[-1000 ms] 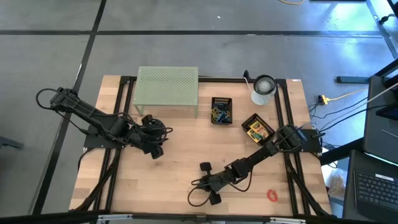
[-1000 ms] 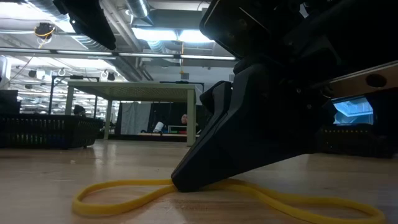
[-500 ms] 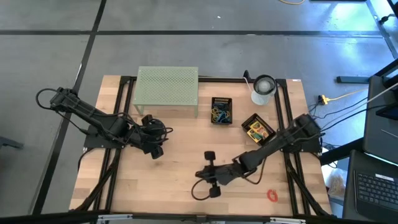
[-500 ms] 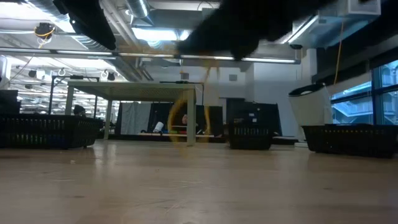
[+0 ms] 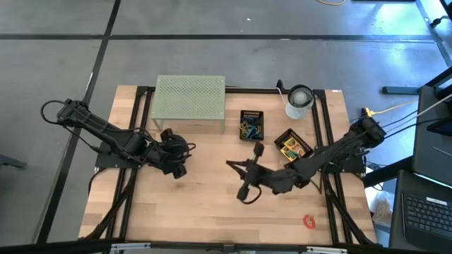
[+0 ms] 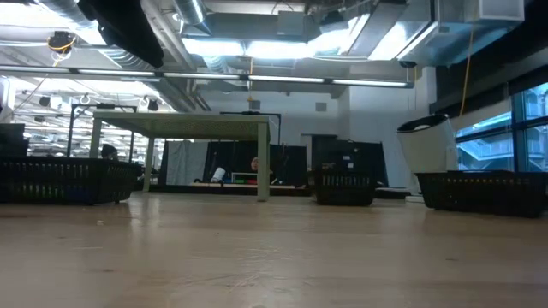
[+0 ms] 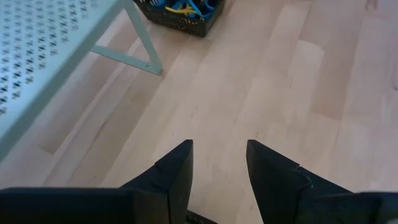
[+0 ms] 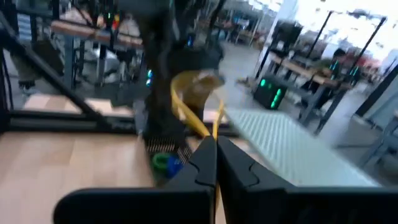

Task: Pick & Place Office Desk Supplies
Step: Put the yellow rubber band into the top black bin

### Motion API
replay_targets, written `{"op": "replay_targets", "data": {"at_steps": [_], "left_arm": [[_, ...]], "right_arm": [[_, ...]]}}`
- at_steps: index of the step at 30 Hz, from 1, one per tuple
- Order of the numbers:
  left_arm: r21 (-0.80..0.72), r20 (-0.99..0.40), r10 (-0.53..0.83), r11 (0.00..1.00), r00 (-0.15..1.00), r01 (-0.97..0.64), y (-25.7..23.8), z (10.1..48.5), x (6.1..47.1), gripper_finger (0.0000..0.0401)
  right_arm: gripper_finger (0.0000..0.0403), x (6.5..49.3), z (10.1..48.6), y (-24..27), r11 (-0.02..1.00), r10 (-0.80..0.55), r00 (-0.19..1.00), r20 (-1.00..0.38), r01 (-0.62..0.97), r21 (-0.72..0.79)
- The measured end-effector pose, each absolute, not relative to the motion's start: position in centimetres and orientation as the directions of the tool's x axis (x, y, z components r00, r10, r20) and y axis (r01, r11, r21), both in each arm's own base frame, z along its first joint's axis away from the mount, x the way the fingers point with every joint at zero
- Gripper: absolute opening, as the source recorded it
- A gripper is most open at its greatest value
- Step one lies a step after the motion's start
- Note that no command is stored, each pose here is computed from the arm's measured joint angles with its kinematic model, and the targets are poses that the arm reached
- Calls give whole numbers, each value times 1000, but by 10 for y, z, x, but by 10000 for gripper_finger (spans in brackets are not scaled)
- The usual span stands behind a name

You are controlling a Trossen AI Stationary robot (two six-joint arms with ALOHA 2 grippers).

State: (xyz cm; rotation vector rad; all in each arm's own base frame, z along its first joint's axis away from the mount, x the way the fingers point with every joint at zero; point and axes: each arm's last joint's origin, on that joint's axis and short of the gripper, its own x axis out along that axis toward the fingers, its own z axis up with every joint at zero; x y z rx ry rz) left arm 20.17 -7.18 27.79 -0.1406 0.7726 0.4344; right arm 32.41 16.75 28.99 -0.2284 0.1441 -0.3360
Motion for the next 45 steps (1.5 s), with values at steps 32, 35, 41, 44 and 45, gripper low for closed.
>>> {"op": "replay_targets", "data": {"at_steps": [32, 35, 41, 44, 45], "left_arm": [[38, -678, 365, 884, 638, -466, -71, 279, 202, 143], [38, -678, 365, 884, 638, -466, -71, 279, 202, 143], [38, -677, 366, 884, 638, -466, -71, 279, 202, 143], [46, -675, 370, 884, 638, -465, -71, 279, 202, 143], [50, -675, 370, 886, 638, -461, -71, 279, 202, 143]], "right_arm": [[8, 321, 245, 47, 763, -634, 552, -542, 559, -323], [8, 315, 237, 23, 694, -684, 431, -588, 634, -342], [9, 314, 227, -13, 589, -745, 295, -599, 711, -382], [9, 316, 223, -27, 564, -754, 258, -604, 725, -395], [9, 315, 222, -30, 556, -756, 246, -606, 730, -398]]}}
